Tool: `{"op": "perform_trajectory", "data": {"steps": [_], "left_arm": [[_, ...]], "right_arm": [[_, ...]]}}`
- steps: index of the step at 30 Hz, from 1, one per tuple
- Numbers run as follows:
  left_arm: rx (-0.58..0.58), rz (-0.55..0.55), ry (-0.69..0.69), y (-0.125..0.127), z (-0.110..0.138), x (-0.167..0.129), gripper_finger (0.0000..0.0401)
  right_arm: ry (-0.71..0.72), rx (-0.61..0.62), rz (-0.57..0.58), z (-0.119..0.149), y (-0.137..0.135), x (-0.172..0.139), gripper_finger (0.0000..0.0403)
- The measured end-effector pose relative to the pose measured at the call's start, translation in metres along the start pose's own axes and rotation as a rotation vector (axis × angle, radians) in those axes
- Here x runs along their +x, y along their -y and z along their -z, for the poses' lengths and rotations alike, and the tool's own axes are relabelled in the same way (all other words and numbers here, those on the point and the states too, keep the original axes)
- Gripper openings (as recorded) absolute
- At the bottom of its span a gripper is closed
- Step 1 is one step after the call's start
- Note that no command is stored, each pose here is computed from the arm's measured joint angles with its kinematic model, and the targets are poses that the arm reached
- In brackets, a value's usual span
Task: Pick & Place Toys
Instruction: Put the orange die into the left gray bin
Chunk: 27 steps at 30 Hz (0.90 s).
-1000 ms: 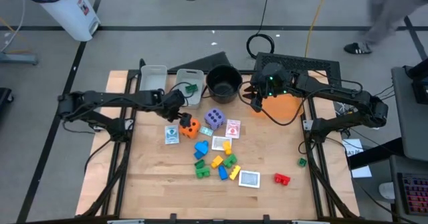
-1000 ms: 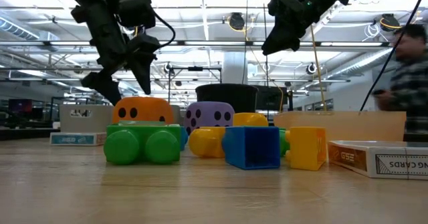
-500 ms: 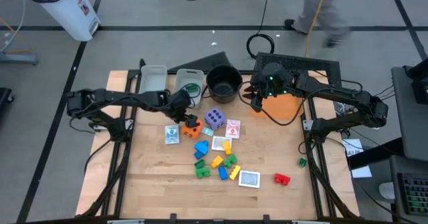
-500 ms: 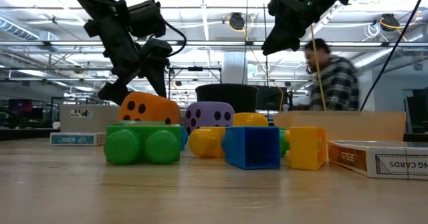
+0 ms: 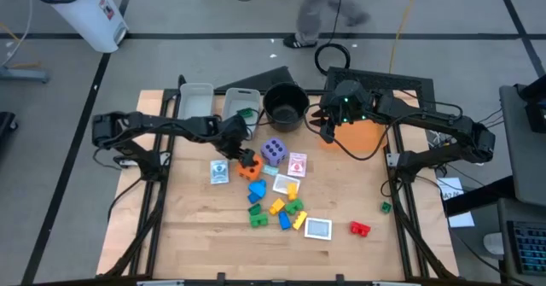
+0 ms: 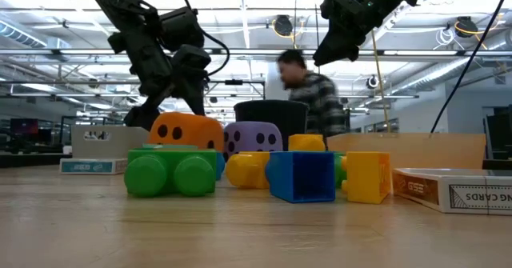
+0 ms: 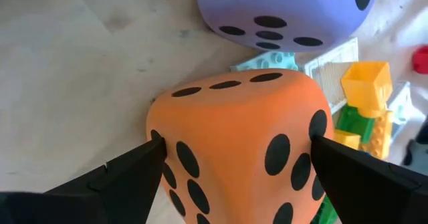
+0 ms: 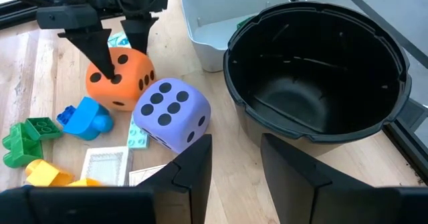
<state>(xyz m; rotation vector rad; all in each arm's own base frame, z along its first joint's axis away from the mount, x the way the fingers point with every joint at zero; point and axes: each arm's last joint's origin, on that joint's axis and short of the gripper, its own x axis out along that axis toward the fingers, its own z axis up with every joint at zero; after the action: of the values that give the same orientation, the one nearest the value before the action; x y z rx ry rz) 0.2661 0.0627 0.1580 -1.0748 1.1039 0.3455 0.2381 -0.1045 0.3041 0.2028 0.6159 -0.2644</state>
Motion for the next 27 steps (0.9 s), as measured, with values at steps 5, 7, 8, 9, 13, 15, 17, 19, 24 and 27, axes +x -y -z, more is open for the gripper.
{"op": "perform_trajectory", "data": {"steps": [5, 7, 8, 9, 13, 15, 17, 19, 24, 27], "left_arm": [[0.002, 0.015, -0.013, 0.0, -0.001, 0.002, 0.0366], [0.004, 0.019, -0.015, -0.001, -0.001, 0.001, 0.0349], [0.004, 0.024, -0.02, -0.002, -0.002, 0.001, 0.0337], [0.006, 0.029, -0.025, -0.002, -0.002, 0.001, 0.0324], [0.004, 0.037, -0.032, -0.004, -0.003, 0.0, 0.027], [0.012, 0.046, -0.037, -0.006, -0.004, -0.001, 0.0252], [0.017, 0.06, -0.049, -0.007, -0.005, -0.001, 0.0245], [0.025, 0.072, -0.055, -0.009, -0.007, -0.002, 0.0244], [0.046, 0.103, -0.039, -0.01, -0.008, -0.012, 0.0237], [0.05, 0.103, -0.01, -0.012, -0.007, -0.024, 0.023]], "right_arm": [[-0.001, 0.0, 0.0, 0.0, 0.0, 0.0, 0.0126], [-0.001, 0.0, 0.0, 0.0, 0.0, 0.0, 0.0126], [-0.001, 0.0, 0.0, 0.0, 0.0, 0.0, 0.0126], [-0.001, 0.0, 0.0, 0.0, 0.0, 0.0, 0.0126], [0.0, -0.004, 0.001, 0.0, 0.0, 0.0, 0.0126], [-0.001, -0.006, 0.001, 0.0, 0.0, 0.0, 0.0126], [0.0, -0.007, 0.002, 0.0, 0.0, 0.0, 0.0126], [-0.001, -0.007, 0.002, 0.0, 0.0, 0.0, 0.0126], [0.0, -0.008, 0.003, 0.0, 0.0, 0.0, 0.0126], [0.0, -0.012, 0.004, 0.0, 0.0, 0.0, 0.0126]]}}
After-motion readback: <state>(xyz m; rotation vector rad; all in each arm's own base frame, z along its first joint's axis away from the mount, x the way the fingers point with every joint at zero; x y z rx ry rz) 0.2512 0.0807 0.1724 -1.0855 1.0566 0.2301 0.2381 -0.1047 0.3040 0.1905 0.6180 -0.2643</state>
